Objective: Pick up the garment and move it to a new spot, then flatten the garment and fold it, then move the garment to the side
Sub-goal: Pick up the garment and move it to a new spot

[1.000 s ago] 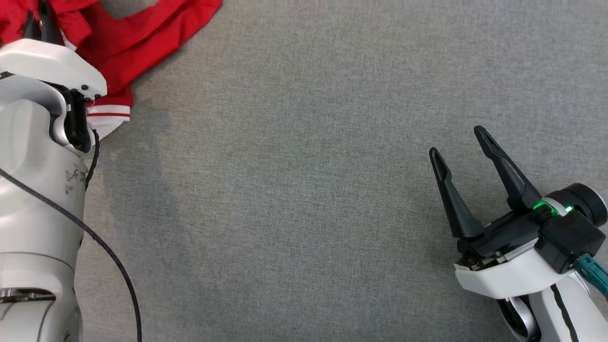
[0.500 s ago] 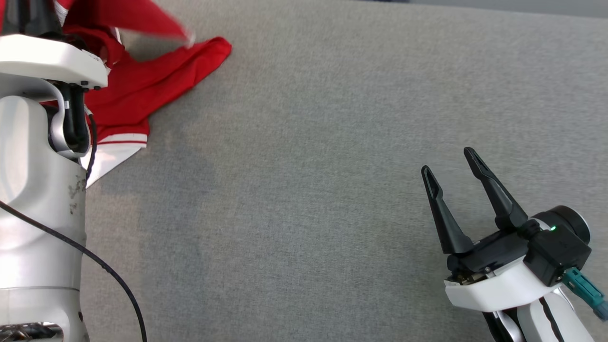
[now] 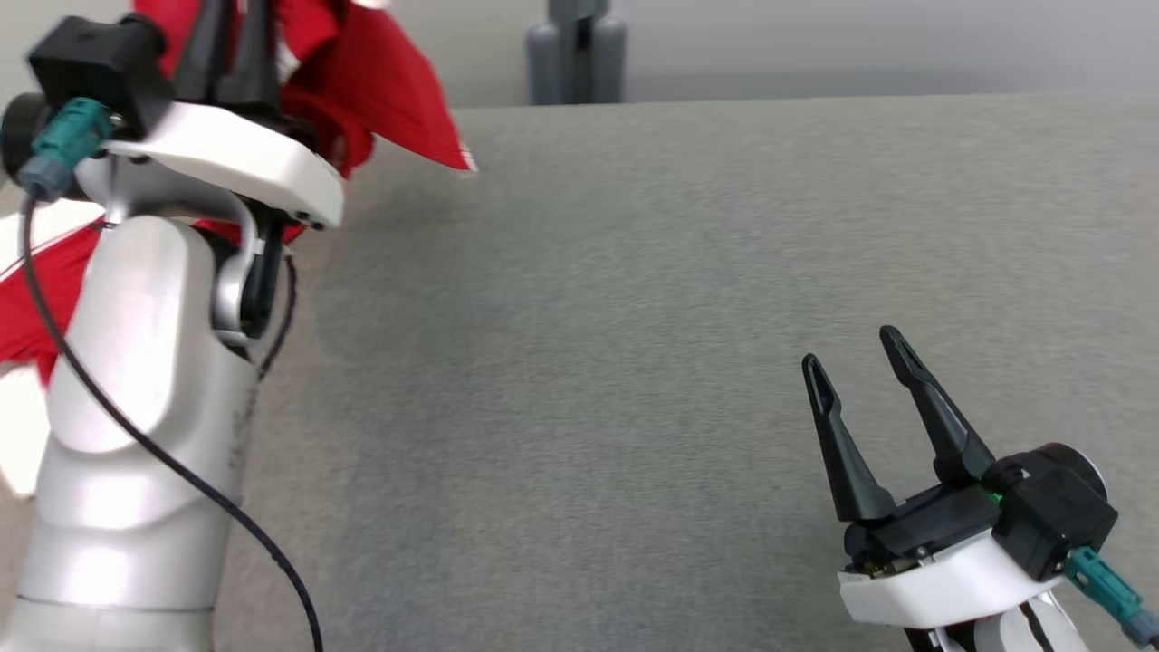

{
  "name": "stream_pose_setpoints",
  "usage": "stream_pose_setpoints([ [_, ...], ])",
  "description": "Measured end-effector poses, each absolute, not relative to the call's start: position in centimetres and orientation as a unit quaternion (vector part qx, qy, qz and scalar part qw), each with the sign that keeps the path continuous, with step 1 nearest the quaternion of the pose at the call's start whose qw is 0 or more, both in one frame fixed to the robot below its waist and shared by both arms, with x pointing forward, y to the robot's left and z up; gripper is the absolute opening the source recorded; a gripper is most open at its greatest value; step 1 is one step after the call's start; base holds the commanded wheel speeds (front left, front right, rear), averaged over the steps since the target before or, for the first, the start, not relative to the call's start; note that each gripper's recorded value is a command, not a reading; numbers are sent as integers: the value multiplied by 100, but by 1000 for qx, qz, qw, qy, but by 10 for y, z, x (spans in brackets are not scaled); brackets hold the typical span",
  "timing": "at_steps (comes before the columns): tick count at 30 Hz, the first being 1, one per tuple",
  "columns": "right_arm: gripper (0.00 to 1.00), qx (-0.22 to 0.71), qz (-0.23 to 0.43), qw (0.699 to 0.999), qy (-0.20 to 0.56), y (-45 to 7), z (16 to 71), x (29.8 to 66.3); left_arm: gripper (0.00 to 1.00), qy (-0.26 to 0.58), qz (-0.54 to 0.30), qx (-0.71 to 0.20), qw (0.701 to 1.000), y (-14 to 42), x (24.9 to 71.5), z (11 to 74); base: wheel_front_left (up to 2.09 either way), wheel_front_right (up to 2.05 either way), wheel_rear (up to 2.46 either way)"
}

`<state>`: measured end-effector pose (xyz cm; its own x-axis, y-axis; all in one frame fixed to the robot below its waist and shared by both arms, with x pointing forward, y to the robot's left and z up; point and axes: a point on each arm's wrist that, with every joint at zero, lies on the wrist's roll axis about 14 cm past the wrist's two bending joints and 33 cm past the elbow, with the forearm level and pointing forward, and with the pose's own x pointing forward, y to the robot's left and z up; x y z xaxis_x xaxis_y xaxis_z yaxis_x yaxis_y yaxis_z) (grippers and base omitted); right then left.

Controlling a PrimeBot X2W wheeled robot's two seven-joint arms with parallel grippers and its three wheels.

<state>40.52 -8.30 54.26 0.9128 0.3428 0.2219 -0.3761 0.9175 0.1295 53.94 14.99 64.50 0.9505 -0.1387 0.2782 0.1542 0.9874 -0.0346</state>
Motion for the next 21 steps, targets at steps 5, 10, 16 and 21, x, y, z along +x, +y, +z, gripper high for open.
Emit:
stream_pose_setpoints([
  [5,100,76,134,982,-109,-116,552,388,0,-138,-164,-37,976,76,529,654,0,0,0],
  [10,100,68,88,987,-120,-145,559,369,0,-128,-246,-38,960,6,515,653,0,0,0],
  [16,100,60,38,989,-129,-175,565,351,0,-106,-325,-23,939,-62,496,638,0,0,0],
  [21,100,55,18,990,-126,-187,564,347,0,-76,-357,-1,931,-89,490,609,0,0,0],
])
